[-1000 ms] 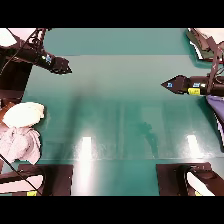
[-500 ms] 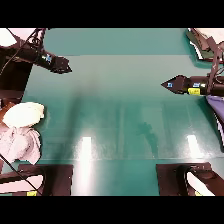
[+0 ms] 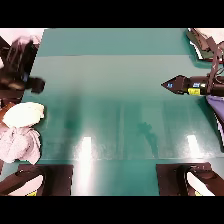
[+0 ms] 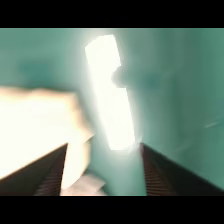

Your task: Fold the shirts.

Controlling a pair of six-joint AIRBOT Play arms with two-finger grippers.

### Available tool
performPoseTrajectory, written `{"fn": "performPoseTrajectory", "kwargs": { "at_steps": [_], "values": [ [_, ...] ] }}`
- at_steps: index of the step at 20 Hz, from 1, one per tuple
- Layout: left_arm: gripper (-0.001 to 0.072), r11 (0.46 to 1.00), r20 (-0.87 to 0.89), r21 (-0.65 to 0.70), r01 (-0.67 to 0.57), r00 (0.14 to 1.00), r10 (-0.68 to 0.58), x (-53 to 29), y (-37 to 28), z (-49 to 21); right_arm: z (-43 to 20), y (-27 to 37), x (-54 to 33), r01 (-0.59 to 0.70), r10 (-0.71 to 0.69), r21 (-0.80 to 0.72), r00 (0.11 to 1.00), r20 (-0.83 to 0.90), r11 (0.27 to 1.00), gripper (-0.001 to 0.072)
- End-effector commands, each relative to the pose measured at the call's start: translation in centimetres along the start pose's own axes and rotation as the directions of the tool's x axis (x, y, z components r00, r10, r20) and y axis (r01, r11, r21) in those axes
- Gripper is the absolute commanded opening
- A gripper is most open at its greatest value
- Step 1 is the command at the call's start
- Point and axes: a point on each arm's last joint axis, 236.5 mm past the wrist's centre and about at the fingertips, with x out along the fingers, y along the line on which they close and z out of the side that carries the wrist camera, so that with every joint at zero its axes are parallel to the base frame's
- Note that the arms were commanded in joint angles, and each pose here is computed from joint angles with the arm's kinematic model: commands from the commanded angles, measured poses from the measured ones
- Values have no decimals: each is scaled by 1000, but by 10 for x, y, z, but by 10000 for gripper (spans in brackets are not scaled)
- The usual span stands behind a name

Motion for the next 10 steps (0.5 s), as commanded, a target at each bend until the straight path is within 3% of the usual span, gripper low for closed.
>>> {"fn": "performPoseTrajectory", "kwargs": {
  "at_steps": [1,10],
  "values": [
    [548,948,-128,9,-317,940,316,34,63,-66,1,0,0,-1,1,-1,1000,1,1000,20],
    [547,936,-132,16,-352,927,351,112,53,-112,0,0,0,-1,1,-1,1000,-1,1000,21]
  ]
}}
